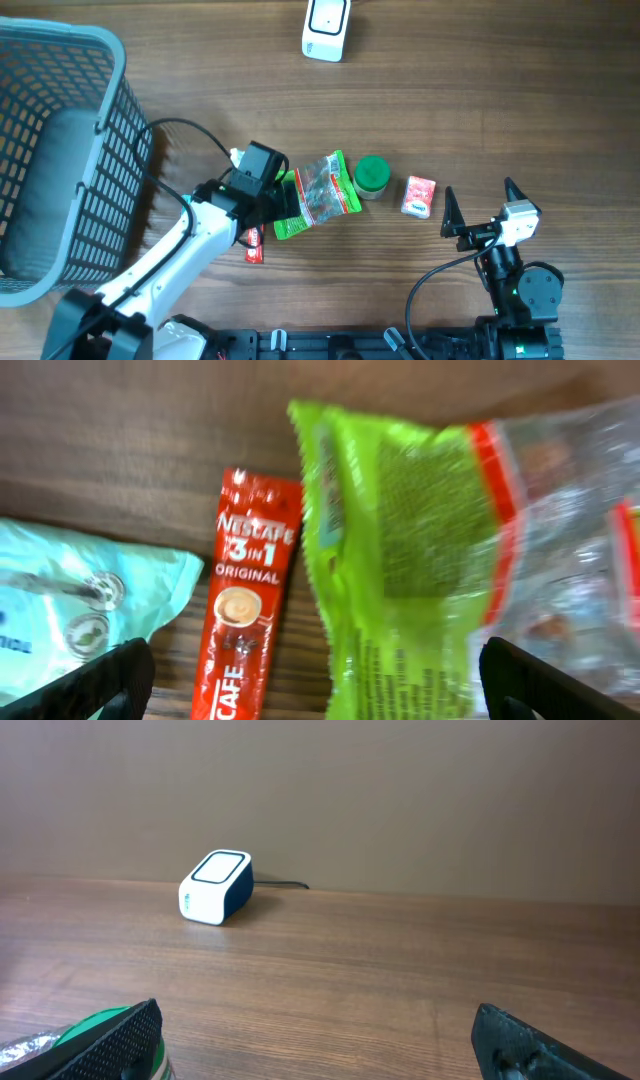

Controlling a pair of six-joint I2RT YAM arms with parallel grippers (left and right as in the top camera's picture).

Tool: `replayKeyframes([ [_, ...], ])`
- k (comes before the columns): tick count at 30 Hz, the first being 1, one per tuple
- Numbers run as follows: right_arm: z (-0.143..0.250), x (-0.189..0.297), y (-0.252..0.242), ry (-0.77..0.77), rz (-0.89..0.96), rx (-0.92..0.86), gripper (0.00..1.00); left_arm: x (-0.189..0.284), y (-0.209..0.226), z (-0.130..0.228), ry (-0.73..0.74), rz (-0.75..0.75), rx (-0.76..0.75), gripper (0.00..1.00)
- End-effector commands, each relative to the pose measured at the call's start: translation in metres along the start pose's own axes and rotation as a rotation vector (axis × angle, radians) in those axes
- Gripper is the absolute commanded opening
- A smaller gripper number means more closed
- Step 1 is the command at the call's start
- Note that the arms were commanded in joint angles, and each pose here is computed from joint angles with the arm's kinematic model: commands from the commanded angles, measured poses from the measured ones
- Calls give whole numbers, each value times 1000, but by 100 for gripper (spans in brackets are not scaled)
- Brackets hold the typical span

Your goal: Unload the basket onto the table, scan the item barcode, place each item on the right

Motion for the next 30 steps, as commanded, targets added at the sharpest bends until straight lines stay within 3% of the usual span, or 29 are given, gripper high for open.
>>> replayKeyframes([
  [1, -1, 0, -1, -7, 9, -17, 100, 33, -1, -30, -125, -17, -3, 100],
  [7, -1, 0, -1, -7, 9, -17, 100, 108, -11, -77, -318, 4, -46, 100],
  [14, -1, 0, -1, -7, 9, -17, 100, 261, -29, -136, -688, 152, -31, 100],
  [15, -1, 0, -1, -7, 9, -17, 100, 286, -22, -136, -732, 145, -14, 100],
  [22, -1, 0, -1, -7, 9, -17, 100, 348, 22, -118, -893, 55, 79, 100],
  [26, -1, 0, -1, -7, 9, -17, 100, 398, 49, -126, -1121, -47, 167, 100],
  [30, -1, 0, -1, -7, 9, -17, 100, 452, 53, -138, -1347, -44, 180, 100],
])
Point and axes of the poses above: each gripper's point midway between its finger pads, its own x axis back along the fingers, its own y axis along the line the jaws close on, z = x × y, the point moved 2 cm from there along x, back along the fingers, and after that the axes turned 4 degrees about -x, right-handed, at the moved point
